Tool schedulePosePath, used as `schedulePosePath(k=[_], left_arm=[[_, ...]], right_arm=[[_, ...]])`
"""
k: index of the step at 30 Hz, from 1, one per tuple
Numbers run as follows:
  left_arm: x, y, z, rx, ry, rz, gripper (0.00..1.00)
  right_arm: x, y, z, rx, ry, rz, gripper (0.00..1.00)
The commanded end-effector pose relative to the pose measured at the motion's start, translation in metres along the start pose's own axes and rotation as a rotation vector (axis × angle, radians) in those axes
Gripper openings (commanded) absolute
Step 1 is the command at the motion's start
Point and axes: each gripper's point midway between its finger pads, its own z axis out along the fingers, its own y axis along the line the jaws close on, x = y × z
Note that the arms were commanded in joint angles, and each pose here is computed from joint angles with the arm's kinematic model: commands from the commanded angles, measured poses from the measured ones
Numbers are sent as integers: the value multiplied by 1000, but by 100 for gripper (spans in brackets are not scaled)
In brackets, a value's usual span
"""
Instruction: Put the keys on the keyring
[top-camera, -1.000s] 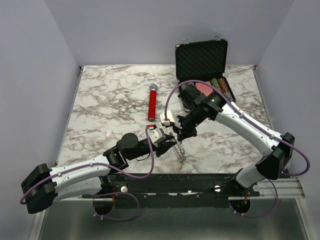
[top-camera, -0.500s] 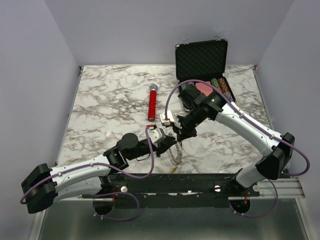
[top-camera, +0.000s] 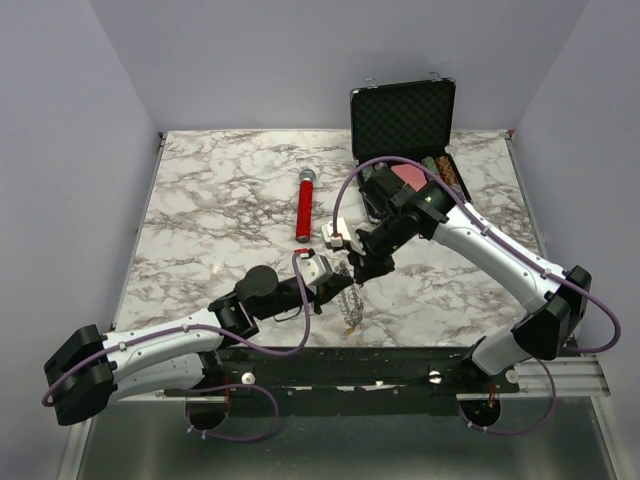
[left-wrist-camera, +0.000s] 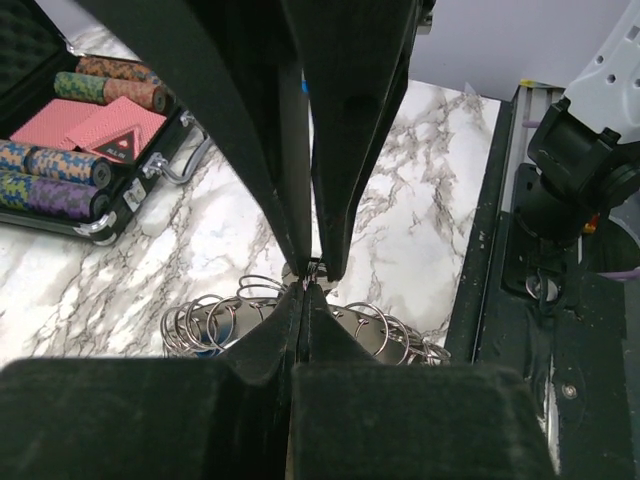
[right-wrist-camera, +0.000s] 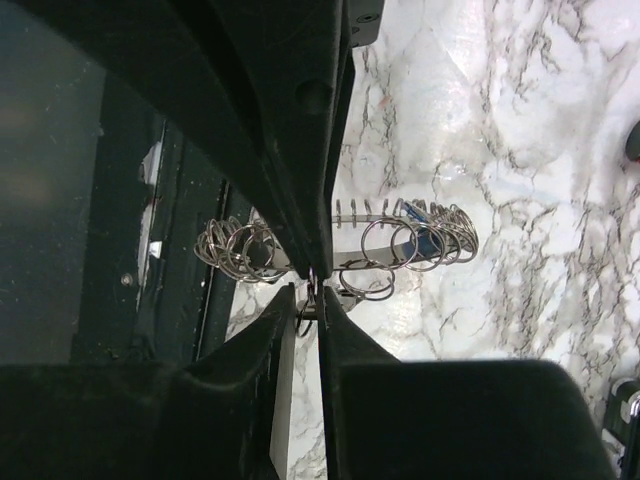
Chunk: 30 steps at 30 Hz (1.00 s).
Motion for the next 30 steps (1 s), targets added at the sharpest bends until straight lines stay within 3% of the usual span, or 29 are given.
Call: schedulePosePath(k=[1,6,9,16,30], left_arm=[[-17,-1,-9,-15,-107,-34,0],[-39,-3,-27,-20,-269,-78,0],[-53,-6,-34,-10,-366,-101,0],[-82,-12,-39,38,-521,-139,0],[-85,-16,-32,67,-532,-164,0]], right_arm=[[-23,13,-17,-29,-157,9,30],[-31,17,-45,-54,-368,48,48],[-38,23,-52,-72,-476,48,50],[-47,19,-46,-115,-573,87,49],[-50,15,-43,-125,-617,165,38]])
